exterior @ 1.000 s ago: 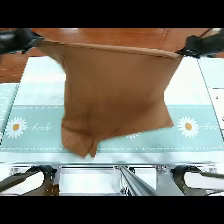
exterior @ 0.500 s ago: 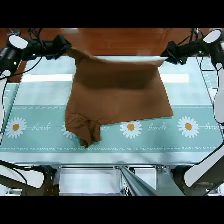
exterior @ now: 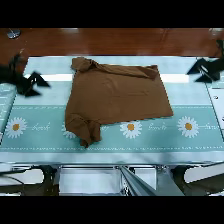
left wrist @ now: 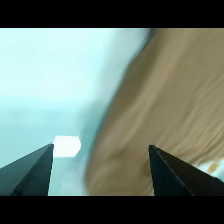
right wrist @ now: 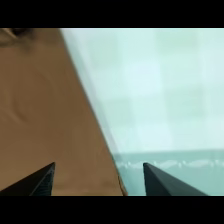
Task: Fold the shirts.
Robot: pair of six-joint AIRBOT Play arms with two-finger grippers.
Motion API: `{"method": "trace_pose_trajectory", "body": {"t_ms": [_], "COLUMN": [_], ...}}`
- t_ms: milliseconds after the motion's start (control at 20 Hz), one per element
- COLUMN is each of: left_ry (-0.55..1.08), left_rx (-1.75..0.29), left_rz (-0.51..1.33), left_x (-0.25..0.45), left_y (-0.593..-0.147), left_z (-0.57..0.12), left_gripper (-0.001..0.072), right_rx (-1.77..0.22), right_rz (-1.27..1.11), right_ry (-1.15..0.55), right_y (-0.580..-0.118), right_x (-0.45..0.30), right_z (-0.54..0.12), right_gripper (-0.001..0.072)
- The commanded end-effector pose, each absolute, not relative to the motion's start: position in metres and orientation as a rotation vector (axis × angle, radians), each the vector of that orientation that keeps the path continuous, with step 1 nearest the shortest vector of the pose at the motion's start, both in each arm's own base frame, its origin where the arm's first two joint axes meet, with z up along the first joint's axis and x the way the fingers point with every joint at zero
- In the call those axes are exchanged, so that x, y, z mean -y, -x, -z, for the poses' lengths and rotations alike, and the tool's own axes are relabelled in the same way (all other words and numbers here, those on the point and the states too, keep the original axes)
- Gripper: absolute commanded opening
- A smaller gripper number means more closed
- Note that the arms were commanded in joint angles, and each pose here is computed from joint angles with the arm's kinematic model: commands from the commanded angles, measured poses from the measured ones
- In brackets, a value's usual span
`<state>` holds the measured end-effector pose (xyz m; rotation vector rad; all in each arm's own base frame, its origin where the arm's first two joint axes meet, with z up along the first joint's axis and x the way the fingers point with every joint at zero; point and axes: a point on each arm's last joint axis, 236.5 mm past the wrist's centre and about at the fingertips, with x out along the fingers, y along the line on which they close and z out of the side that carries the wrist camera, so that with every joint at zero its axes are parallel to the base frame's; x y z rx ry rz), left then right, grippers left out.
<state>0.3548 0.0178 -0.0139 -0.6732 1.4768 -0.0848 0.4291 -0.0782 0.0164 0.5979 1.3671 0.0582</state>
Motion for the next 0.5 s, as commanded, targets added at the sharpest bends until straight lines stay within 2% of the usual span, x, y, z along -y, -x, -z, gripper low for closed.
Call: {"method": "trace_pose_trajectory", "body": {"t_ms": [0, 100, 200, 300, 450], "left_ry": [0.852, 1.070, 1.251, 1.332, 1.314], "left_rx": [-1.499, -1.394, -1.255, -1.196, -1.208], "left_rz": [-0.065, -0.026, 0.013, 0.071, 0.061], "left_x": [-0.009, 0.022, 0.047, 0.067, 0.077], "left_y": [-0.248, -0.227, -0.228, -0.229, -0.225], "left_z": [0.070, 0.081, 0.081, 0.077, 0.090], "left_gripper": [0.0700, 0.0700, 0.0700, 0.0700, 0.0700], "right_rx": [-1.231, -1.184, -1.147, -1.142, -1.164], "right_rz": [-0.033, -0.036, -0.073, -0.117, -0.146], "right_ry": [-0.770, -0.869, -0.938, -0.947, -0.947], "right_y": [-0.379, -0.352, -0.339, -0.333, -0.327], "right_x": [0.053, 0.024, 0.003, -0.008, -0.014], "right_z": [0.016, 0.036, 0.041, 0.037, 0.035], "right_gripper": [0.0630, 0.0628, 0.0627, 0.0627, 0.0627]}}
